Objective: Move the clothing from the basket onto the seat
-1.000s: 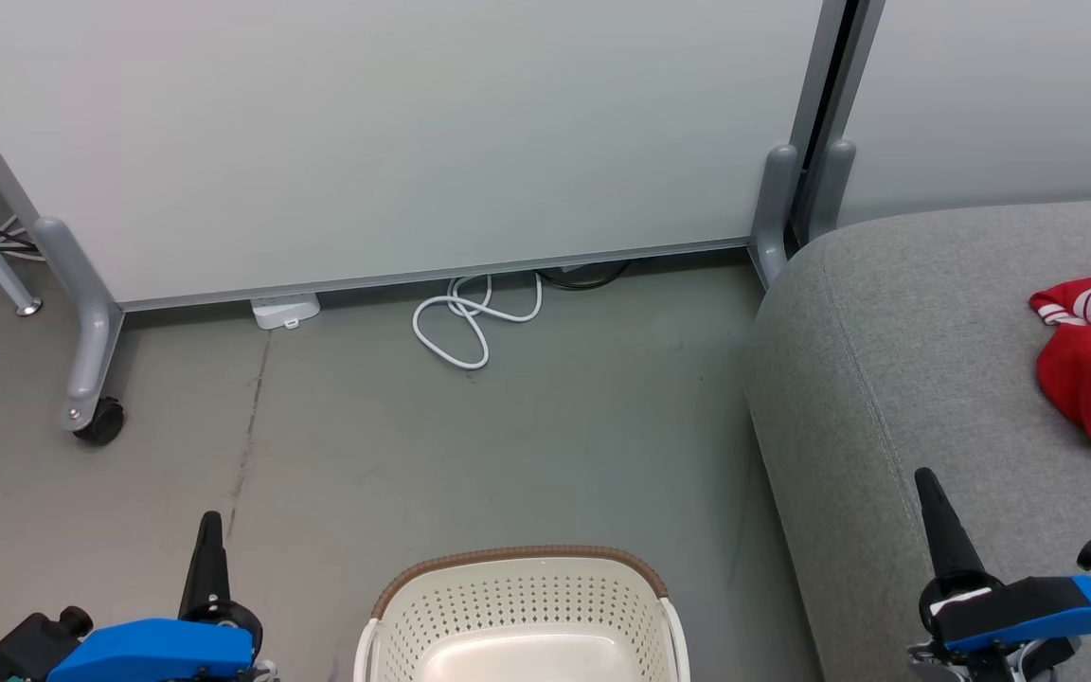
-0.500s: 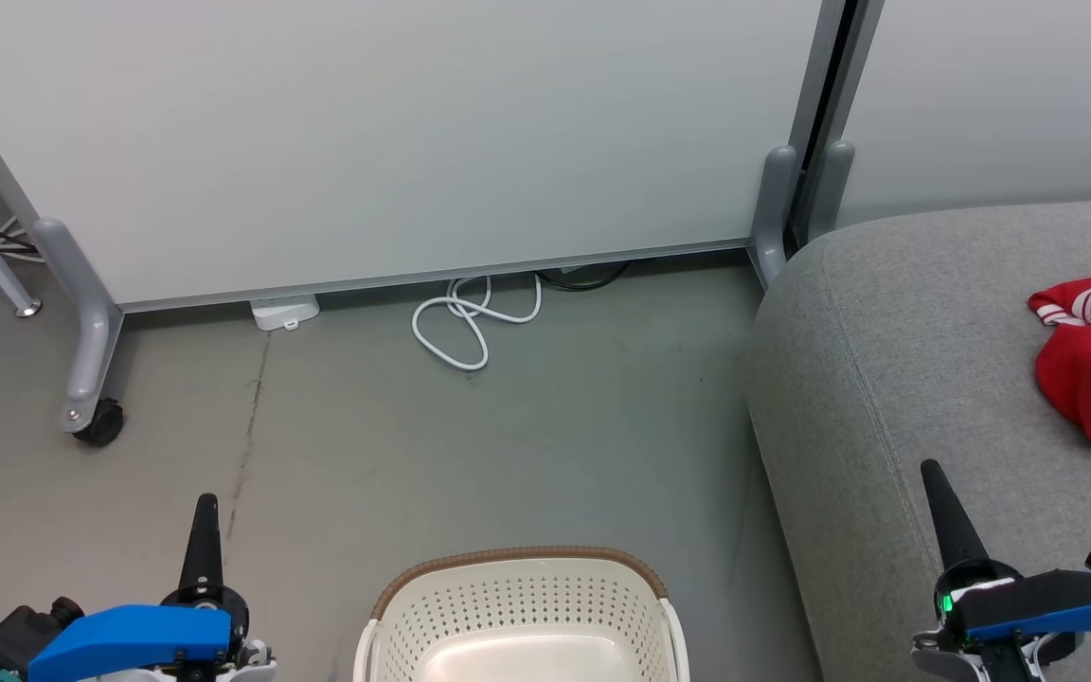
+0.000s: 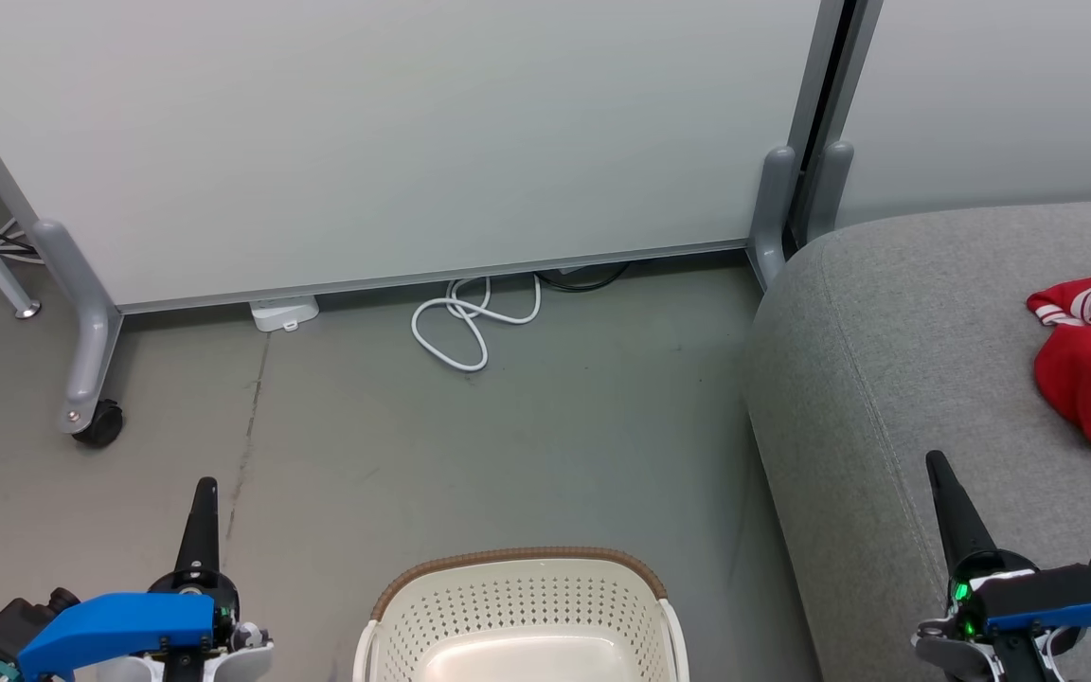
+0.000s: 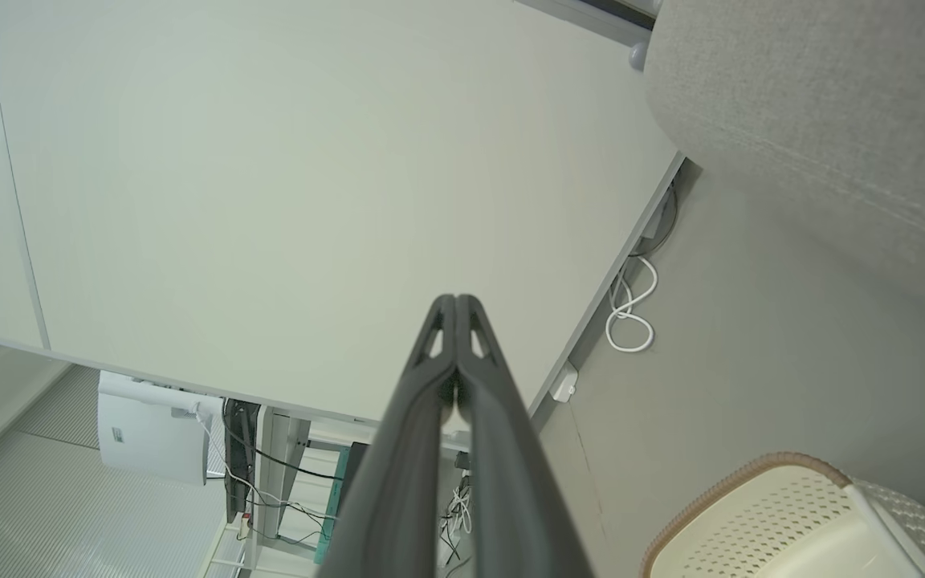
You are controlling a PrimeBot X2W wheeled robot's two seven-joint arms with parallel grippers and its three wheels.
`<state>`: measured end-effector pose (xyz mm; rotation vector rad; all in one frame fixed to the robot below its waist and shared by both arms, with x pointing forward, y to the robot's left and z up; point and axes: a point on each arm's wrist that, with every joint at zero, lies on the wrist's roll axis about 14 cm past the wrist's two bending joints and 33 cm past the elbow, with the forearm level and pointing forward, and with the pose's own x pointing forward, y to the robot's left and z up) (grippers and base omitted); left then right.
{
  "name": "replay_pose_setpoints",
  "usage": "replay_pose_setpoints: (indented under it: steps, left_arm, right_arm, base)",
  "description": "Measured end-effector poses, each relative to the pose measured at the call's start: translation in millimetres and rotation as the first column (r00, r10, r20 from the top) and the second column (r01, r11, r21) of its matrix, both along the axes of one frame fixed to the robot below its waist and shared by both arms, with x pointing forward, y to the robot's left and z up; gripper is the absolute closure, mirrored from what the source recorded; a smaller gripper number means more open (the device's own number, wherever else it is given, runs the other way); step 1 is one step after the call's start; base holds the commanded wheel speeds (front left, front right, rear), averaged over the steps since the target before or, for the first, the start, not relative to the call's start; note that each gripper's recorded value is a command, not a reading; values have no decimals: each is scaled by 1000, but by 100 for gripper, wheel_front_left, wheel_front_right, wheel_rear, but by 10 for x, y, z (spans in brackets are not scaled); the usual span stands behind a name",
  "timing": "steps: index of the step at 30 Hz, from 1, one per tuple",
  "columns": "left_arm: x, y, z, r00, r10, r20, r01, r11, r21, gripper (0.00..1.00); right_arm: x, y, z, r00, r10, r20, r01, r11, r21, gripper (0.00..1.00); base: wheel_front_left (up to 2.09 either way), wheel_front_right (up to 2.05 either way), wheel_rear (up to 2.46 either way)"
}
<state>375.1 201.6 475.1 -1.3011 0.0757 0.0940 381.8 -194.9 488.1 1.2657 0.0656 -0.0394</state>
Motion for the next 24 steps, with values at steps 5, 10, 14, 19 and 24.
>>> replay_pose_setpoints:
  steps: [5, 10, 14, 19, 24]
  left_arm:
    - [13, -5, 28, 1000, -1, 10, 1, 999, -40, 100]
    - [34, -7, 70, 1000, 0, 24, 2, 997, -76, 100]
    - [50, -10, 100, 999, 0, 33, 4, 994, -105, 100]
    - [68, -9, 141, 999, 1, 47, 6, 990, -139, 100]
    - [78, -7, 169, 998, 3, 57, 7, 985, -173, 100]
  right_arm:
    - [4, -9, 15, 1000, -6, 6, 6, 999, 45, 100]
    - [8, -13, 30, 1000, -8, 11, 7, 996, 86, 100]
    - [28, -16, 66, 1000, -10, 22, 7, 993, 120, 100]
    - [28, -24, 76, 1000, -16, 27, 11, 987, 159, 100]
    - [38, -25, 99, 999, -16, 34, 9, 981, 195, 100]
  base:
    - [0, 0, 0]
    - [0, 0, 0]
    - [0, 0, 0]
    - [0, 0, 0]
    - [0, 0, 0]
